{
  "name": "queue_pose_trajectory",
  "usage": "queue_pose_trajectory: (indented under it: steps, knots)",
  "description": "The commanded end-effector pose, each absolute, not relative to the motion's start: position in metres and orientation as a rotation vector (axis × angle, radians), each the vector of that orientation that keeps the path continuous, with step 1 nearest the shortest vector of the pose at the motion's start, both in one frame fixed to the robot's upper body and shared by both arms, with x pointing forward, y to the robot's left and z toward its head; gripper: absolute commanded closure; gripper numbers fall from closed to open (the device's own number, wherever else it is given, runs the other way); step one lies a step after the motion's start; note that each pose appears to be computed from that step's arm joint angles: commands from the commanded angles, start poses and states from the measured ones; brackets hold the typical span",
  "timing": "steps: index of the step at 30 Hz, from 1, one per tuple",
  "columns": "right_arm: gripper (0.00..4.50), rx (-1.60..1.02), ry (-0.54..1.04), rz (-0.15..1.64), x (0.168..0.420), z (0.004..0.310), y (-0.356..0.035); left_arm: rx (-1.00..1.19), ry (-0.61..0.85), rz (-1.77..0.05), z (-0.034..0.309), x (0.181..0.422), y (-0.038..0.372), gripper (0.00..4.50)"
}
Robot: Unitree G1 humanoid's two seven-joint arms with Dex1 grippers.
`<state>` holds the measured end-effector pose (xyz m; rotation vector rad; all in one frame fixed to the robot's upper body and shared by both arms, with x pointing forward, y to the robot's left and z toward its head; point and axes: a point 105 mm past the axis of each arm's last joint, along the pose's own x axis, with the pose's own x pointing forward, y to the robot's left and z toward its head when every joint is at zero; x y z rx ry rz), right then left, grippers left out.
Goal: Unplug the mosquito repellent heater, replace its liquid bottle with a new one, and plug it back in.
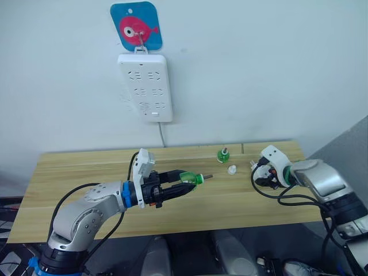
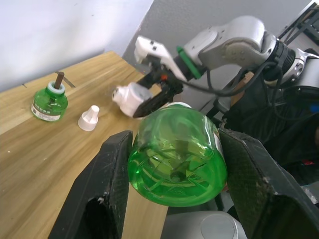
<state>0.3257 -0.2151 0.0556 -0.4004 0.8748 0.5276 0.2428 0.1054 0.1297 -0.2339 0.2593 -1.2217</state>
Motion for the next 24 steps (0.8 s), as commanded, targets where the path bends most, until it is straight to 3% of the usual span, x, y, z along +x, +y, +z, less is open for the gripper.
queue_pose_trajectory:
  steps: [1,4,9,15,24]
  knots:
    - [1.50,-0.253,0.734,0.618,0.310,0.117,-0.212,-0.228,0.228,-1.276,0.149,0.243,0.115,2.14]
    - [1.50,-0.154,0.680,0.705,0.295,0.139,-0.201,-0.229,0.243,-1.307,0.155,0.244,0.122,2.15]
    - [1.50,0.141,0.472,1.018,0.260,0.198,-0.153,-0.218,0.248,-1.370,0.182,0.245,0.131,2.15]
    - [1.50,0.310,0.364,1.192,0.245,0.213,-0.123,-0.240,0.186,-1.383,0.208,0.253,0.129,2.15]
    - [1.50,0.470,0.298,1.263,0.245,0.226,-0.098,-0.267,0.139,-1.429,0.225,0.254,0.117,2.15]
